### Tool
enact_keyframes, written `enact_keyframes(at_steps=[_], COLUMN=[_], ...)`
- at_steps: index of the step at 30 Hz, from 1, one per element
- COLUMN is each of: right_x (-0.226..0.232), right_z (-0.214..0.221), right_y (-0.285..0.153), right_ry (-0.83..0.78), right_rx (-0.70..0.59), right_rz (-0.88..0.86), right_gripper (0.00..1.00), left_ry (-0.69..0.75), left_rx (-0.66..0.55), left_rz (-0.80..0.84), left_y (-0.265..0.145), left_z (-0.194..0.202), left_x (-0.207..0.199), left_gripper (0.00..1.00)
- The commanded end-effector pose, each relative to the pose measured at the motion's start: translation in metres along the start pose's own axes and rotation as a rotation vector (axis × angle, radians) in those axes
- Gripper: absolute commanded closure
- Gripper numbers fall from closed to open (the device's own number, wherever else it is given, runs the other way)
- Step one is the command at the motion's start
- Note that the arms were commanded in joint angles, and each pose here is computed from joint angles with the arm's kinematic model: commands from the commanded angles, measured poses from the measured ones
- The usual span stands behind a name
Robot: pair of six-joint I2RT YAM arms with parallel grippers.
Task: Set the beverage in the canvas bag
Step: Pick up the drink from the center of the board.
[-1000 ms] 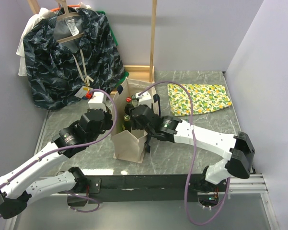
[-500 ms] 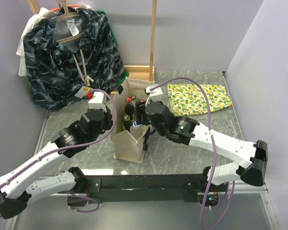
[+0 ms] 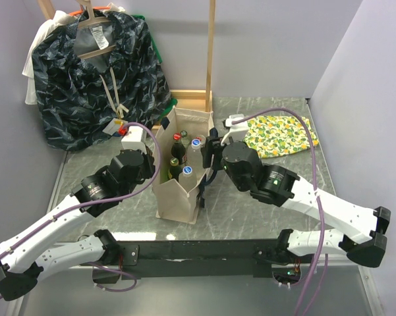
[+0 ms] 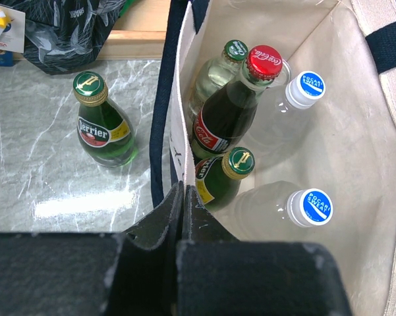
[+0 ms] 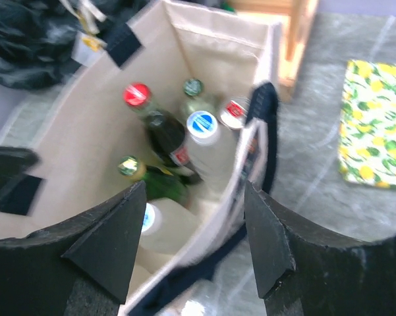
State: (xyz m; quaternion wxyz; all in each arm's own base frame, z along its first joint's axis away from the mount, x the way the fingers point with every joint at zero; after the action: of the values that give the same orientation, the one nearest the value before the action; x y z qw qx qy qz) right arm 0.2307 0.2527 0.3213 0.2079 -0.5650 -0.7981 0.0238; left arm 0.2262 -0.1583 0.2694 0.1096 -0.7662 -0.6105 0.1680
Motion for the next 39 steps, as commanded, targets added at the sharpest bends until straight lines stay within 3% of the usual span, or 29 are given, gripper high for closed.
enact_keyframes(at_steps=[1,15,27,30,32,39], right_x=[-0.025,-0.083,-0.130,-0.138,-0.142,-0.158], right_z=[0.016,0.039,0.045,0.050,0.054,0.061], right_y=[0.000,-0.013,-0.024,-0.024,-0.025,-0.026], right_ry=[-0.019,0.026,0.087,0.093,0.095,0.113], right_rx=[0.018,0.045,0.053,0.067,0.076,0.089], right_rz=[0.100,0.279,0.402,0.428,0.448,0.502], right_gripper=[0.32,0.30,0.29,0.29,0.29,0.29], left_ry=[-0.015,-0.030,-0.030,-0.025,-0.024,-0.019], left_rx=[-0.030,-0.010,-0.039,-0.048,-0.047,-0.049], left_rz=[0.014,0.011,0.008,0.003,-0.004,-0.005], left_y=[0.000,-0.001,-0.005,-0.006,-0.005,-0.005], left_z=[-0.010,-0.010,-0.019,-0.022,-0.021,-0.023], left_x=[-0.003,-0.005,-0.003,-0.002,-0.001,-0.001], left_gripper=[0.99,0.98,0.85,0.80,0.71,0.62])
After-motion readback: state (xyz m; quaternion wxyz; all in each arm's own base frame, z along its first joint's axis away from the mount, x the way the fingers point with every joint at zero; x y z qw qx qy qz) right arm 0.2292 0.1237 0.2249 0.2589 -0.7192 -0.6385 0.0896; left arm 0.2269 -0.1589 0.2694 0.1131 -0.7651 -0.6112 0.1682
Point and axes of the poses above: each gripper's point midway between its finger pads, its own y axis out along the fingers, its own x axis along the line the jaws close on, z = x × y, the point moved 2 cm from there along -y, back along the fingers, and after that the axes turned 6 degrees about y, right-handed, at the moved point
